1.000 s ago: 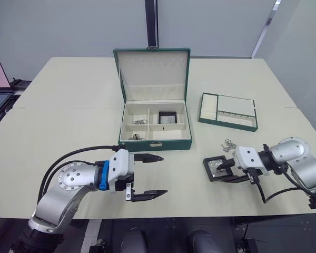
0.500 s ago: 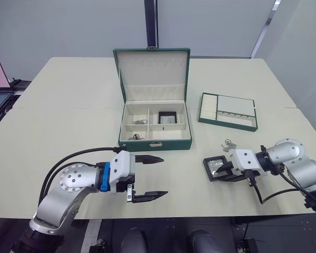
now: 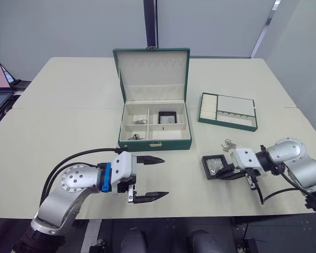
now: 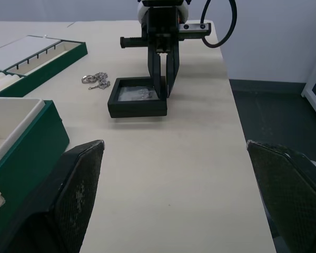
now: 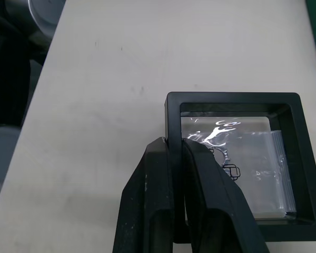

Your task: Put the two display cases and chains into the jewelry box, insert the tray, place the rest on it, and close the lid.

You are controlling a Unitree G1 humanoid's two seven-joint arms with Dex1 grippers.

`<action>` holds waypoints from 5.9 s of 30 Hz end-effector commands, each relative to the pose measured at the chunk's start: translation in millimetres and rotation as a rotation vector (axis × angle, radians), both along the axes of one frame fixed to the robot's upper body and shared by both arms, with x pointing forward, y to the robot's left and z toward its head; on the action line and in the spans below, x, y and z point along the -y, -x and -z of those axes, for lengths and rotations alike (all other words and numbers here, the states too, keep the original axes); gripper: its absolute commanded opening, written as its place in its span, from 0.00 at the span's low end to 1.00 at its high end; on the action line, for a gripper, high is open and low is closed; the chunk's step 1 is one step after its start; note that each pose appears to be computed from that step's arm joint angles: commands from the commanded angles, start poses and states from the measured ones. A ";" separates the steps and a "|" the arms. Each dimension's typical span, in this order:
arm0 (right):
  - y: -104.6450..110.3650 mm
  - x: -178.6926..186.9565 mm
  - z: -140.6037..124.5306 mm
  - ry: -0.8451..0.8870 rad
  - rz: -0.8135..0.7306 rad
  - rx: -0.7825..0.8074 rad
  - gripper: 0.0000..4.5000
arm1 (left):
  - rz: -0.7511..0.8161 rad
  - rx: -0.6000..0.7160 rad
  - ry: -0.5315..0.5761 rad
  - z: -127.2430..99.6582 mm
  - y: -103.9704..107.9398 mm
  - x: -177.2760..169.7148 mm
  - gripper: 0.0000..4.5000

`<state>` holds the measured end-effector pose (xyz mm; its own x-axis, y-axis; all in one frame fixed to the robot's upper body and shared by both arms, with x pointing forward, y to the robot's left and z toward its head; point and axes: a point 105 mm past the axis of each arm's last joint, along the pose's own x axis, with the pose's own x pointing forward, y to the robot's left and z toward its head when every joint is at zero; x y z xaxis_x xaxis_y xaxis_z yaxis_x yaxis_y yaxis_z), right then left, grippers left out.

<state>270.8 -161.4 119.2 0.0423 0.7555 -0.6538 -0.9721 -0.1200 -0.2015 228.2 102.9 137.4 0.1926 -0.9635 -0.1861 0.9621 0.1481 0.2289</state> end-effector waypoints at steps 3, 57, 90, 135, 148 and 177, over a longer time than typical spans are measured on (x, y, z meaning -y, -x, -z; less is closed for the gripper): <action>-3.2 -19.9 -71.1 -0.110 -0.032 0.048 0.00 | -0.110 0.050 0.079 -26.0 -16.1 -12.2 1.00; -109.4 -163.6 -73.5 -0.003 0.029 -0.128 0.00 | -0.664 0.086 0.322 -38.8 -31.8 -70.2 1.00; -114.7 -158.3 -65.8 -0.002 0.068 -0.133 0.36 | -0.648 0.078 0.308 -34.4 -33.3 -64.1 1.00; -64.2 121.2 -39.0 -0.688 1.051 0.266 1.00 | -1.333 0.158 0.162 -26.6 -32.0 -259.1 1.00; -57.6 145.3 -4.2 -0.748 1.253 0.244 1.00 | -1.504 0.176 0.223 -3.4 -21.4 -275.9 1.00; -66.4 113.3 -49.1 -0.746 0.984 0.247 1.00 | -1.262 0.156 0.349 -22.9 -47.6 -213.0 1.00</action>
<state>338.5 -285.8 147.1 0.9008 0.4341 0.0079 -0.4336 0.9004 -0.0354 272.7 333.5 138.8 0.9961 -0.0112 0.0871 0.0060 0.9982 0.0598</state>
